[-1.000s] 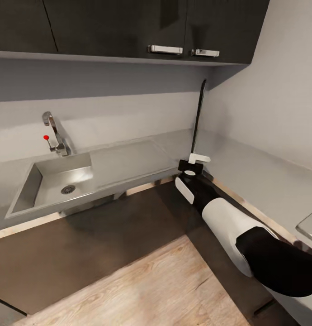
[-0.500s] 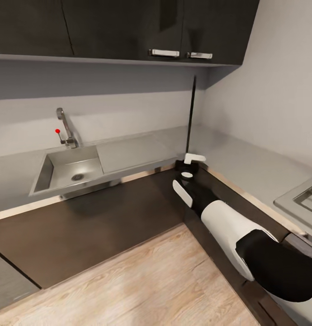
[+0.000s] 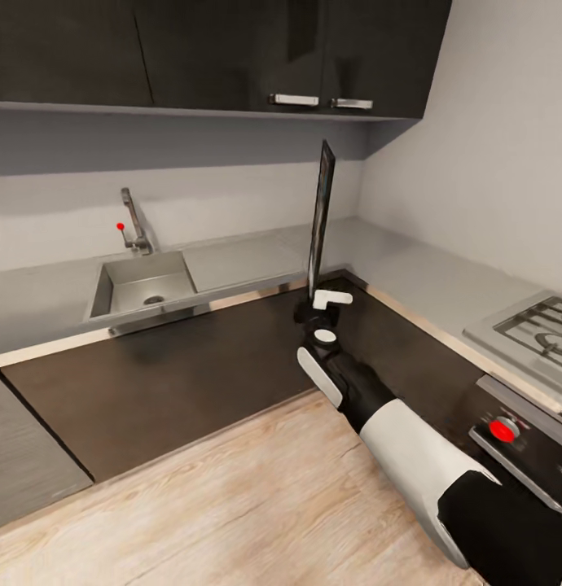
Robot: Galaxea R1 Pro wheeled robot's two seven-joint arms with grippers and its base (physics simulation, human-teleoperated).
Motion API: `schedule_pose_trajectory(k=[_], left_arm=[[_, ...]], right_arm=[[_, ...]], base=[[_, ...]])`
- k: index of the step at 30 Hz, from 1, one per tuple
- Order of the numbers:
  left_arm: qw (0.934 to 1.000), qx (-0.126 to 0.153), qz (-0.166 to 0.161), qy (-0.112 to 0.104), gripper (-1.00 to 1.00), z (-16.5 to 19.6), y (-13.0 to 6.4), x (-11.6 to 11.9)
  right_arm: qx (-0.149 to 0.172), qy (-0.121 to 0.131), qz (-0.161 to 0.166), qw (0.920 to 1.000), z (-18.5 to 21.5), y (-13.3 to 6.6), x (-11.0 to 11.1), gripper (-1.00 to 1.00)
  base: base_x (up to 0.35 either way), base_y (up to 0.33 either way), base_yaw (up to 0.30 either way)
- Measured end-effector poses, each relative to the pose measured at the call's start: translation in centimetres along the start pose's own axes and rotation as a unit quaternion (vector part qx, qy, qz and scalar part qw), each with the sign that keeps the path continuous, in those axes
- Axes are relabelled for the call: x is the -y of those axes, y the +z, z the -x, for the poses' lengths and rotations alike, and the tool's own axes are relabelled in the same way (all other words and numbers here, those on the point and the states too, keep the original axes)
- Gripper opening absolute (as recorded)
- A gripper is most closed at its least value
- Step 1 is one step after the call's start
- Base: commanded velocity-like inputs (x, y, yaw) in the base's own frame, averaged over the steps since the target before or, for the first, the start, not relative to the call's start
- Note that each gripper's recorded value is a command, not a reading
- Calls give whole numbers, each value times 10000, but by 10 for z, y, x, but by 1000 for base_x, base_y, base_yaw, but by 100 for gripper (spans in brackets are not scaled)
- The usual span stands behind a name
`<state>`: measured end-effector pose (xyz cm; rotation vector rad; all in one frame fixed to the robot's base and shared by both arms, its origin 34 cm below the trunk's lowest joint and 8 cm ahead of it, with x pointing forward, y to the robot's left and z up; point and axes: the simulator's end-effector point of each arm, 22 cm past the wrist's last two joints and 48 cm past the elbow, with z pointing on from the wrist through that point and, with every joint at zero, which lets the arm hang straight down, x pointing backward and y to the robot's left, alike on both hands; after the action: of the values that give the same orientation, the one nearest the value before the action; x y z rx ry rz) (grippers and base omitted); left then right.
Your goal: Pick up the poster from the kitchen countertop and hang it on one of the wall nails in the kitchen.
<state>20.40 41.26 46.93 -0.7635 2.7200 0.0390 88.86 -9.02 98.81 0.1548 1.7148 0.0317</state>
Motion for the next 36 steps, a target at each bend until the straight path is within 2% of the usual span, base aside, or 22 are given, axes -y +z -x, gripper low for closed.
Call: schedule_pose_trajectory(k=[5, 9, 14, 16, 19, 20, 22, 23, 25, 27, 28, 30, 31, 33, 34, 36], left_arm=[[10000, 14, 19, 11, 100, 2, 0, -3], [10000, 33, 43, 17, 100, 5, -1, -7], [10000, 73, 17, 38, 100, 12, -2, -11], [9998, 100, -165, 63, 100, 16, -2, -7], [9972, 164, -710, 140, 100, 28, -6, 8], [9957, 189, -896, 170, 100, 32, -8, 14], [9913, 372, -1226, 292, 100, 52, -11, 26], [9899, 441, -1300, 339, 100, 59, -11, 30], [9842, 698, -1546, 506, 100, 86, -15, 42], [9817, 784, -1637, 573, 100, 95, -17, 47], [9799, 834, -1702, 617, 100, 100, -19, 51], [9787, 857, -1750, 649, 100, 103, -20, 53], [9779, 868, -1778, 669, 100, 104, -20, 54], [9775, 873, -1797, 680, 100, 104, -21, 55], [9772, 877, -1808, 686, 100, 104, -21, 56], [9770, 880, -1816, 692, 100, 105, -21, 56]], right_arm=[[-33, 66, 136, 9999, -5, -13, -8, -100], [-66, 21, 232, 9997, -14, -20, -15, -100], [45, -33, 733, 9973, -20, -55, -52, -100], [4, -34, 872, 9962, -24, -69, -57, -100], [-80, -82, 1223, 9924, -34, -93, -56, -100], [-95, -157, 1468, 9890, -39, -99, -55, -100], [-177, -360, 2154, 9757, -55, -111, -56, -100], [-208, -408, 2320, 9716, -61, -115, -56, -100], [-322, -481, 2892, 9555, -82, -131, -57, -100], [-372, -508, 3150, 9470, -93, -140, -56, -100], [-419, -520, 3377, 9389, -104, -149, -55, -100], [-454, -536, 3616, 9297, -114, -159, -54, -100], [-468, -542, 3833, 9209, -121, -168, -54, -100], [-490, -550, 4035, 9120, -128, -176, -55, -100], [-537, -570, 4198, 9042, -135, -183, -54, -100], [-659, -604, 4385, 8943, -149, -190, -50, -100]], base=[[-336, 0, 0], [-332, 0, 0], [-169, 0, 0], [-47, 0, 0], [-18, 0, 0], [-8, 0, 0], [-4, 0, 0], [-3, 0, 0], [-1, 0, 0], [-1, 0, 0], [0, 0, 0], [0, 0, 0], [0, 0, 0], [0, 0, 0], [0, 0, 0], [0, 0, 0]])
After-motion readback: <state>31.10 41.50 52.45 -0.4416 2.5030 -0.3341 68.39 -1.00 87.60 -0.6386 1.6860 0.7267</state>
